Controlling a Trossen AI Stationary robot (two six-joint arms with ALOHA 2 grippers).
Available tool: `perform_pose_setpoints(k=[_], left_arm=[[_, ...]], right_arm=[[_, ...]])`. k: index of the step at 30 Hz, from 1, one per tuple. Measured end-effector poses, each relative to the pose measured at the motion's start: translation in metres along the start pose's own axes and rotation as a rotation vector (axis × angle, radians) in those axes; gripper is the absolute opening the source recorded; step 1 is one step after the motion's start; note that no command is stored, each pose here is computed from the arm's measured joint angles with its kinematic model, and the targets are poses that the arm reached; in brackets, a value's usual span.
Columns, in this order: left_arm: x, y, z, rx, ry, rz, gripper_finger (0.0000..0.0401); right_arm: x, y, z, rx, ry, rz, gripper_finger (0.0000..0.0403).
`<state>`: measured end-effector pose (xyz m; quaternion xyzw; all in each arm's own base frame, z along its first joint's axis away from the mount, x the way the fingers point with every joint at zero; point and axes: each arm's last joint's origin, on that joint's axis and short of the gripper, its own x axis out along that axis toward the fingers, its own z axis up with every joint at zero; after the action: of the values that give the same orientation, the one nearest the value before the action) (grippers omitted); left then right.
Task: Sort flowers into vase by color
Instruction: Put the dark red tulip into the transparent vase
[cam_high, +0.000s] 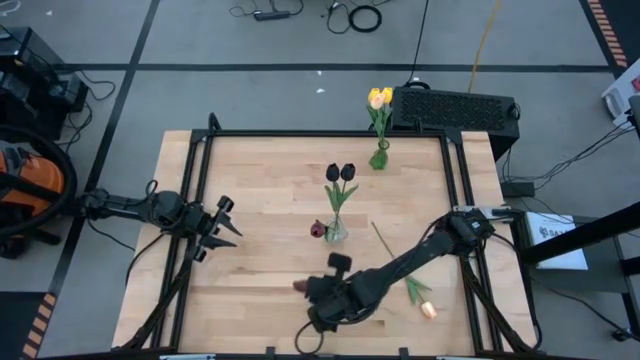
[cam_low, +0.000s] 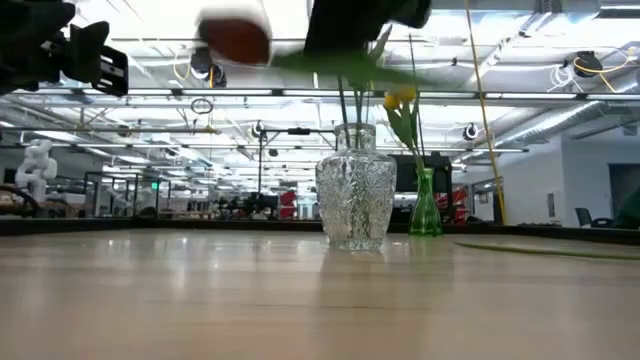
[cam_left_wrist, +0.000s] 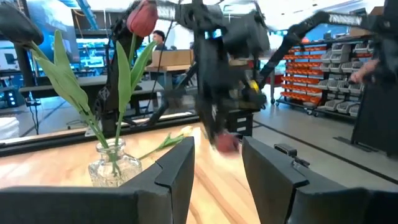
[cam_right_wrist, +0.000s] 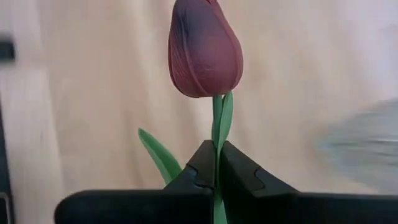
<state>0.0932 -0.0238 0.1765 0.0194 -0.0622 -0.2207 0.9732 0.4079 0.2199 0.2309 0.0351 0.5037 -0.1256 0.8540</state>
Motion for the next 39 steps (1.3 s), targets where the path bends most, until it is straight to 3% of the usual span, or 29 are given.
perform_pose_setpoints(k=[5, 10, 14, 17, 24, 33, 37, 39], left_arm=[[0.0, 0.0, 0.0, -0.001, 0.003, 0.0, 0.0144], [0.0, 0.0, 0.0, -0.001, 0.002, 0.0, 0.0144], [0.0, 0.0, 0.0, 0.0, 0.001, 0.0, 0.0144], [0.0, 0.0, 0.0, 0.0, 0.0, 0.0, 0.0144], [0.0, 0.0, 0.0, 0.0, 0.0, -0.001, 0.0144], [0.0, 0.0, 0.0, 0.0, -0.001, -0.001, 0.0144], [0.0, 0.0, 0.0, 0.0, 0.0, -0.001, 0.0144], [0.0, 0.0, 0.0, 0.0, -0.001, -0.001, 0.0144]], right_arm=[[-0.073, -0.021, -0.002, 0.088, -0.215, -0.206, 0.0], [-0.143, -0.036, -0.021, 0.149, -0.544, -0.411, 0.0], [-0.178, -0.05, -0.033, 0.183, -0.806, -0.54, 0.0], [-0.184, -0.058, -0.035, 0.206, -0.938, -0.597, 0.0], [-0.151, -0.087, -0.045, 0.214, -0.915, -0.681, 0.0], [-0.133, -0.144, -0.109, 0.473, -1.01, -0.55, 0.0], [-0.141, -0.166, -0.124, 0.696, -1.084, -0.427, 0.0], [-0.146, -0.171, -0.126, 0.737, -1.098, -0.402, 0.0]])
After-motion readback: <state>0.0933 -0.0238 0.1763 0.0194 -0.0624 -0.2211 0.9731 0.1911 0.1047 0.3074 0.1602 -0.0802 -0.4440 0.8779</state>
